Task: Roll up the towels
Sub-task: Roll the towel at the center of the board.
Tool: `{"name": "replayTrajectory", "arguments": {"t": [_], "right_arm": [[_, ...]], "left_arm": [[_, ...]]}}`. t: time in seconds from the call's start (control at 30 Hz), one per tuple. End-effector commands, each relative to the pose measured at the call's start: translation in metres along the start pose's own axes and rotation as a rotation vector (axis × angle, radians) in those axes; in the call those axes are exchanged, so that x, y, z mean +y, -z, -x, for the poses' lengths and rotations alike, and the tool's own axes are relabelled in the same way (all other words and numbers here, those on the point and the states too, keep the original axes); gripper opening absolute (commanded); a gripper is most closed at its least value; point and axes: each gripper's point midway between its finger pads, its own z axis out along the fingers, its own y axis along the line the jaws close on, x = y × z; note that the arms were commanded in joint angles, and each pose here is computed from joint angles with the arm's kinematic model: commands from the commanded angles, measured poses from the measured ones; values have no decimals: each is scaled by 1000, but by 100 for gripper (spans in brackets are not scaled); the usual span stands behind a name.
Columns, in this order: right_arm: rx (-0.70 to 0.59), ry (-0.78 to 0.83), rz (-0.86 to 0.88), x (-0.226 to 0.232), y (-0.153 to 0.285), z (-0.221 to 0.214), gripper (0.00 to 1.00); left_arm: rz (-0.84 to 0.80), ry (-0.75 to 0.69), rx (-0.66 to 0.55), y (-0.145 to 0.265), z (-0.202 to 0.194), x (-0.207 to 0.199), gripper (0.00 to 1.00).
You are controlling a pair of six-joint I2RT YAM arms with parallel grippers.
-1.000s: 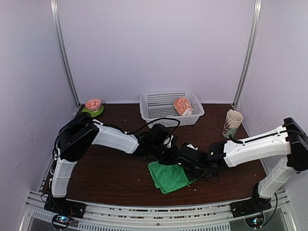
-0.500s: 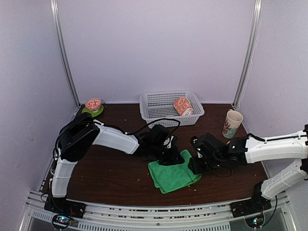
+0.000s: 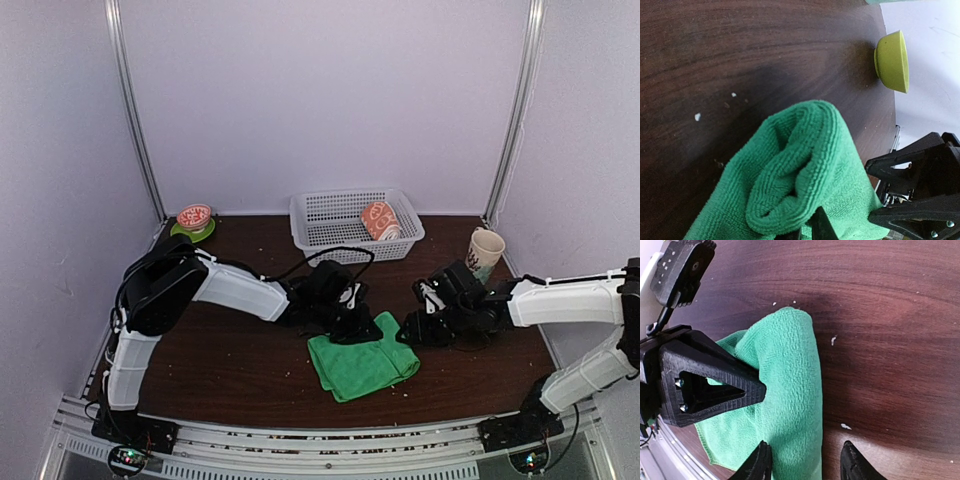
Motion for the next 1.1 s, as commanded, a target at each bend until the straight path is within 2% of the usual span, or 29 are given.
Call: {"name": "replayTrajectory", "arguments": {"t": [0.0, 0.13, 0.33, 0.57, 0.8, 1.07], "right_arm": [[55, 32, 105, 19, -6, -2, 43], [78, 41, 112, 20, -8, -6, 35], [45, 101, 22, 16, 1, 0, 0], [6, 245, -188, 20, 10, 4, 0], [-32, 346, -388, 20, 11, 6, 0], [-51, 438, -486, 34, 4, 1, 0]], "left_arm": [[54, 15, 2, -5, -3, 28, 10], [49, 10, 3, -4, -2, 24, 10], [46, 5, 5, 0, -2, 20, 11], [33, -21, -7, 22, -2, 1, 27], [49, -15, -26, 51, -14, 0, 29], [62, 24, -90, 97, -37, 10, 28]]}}
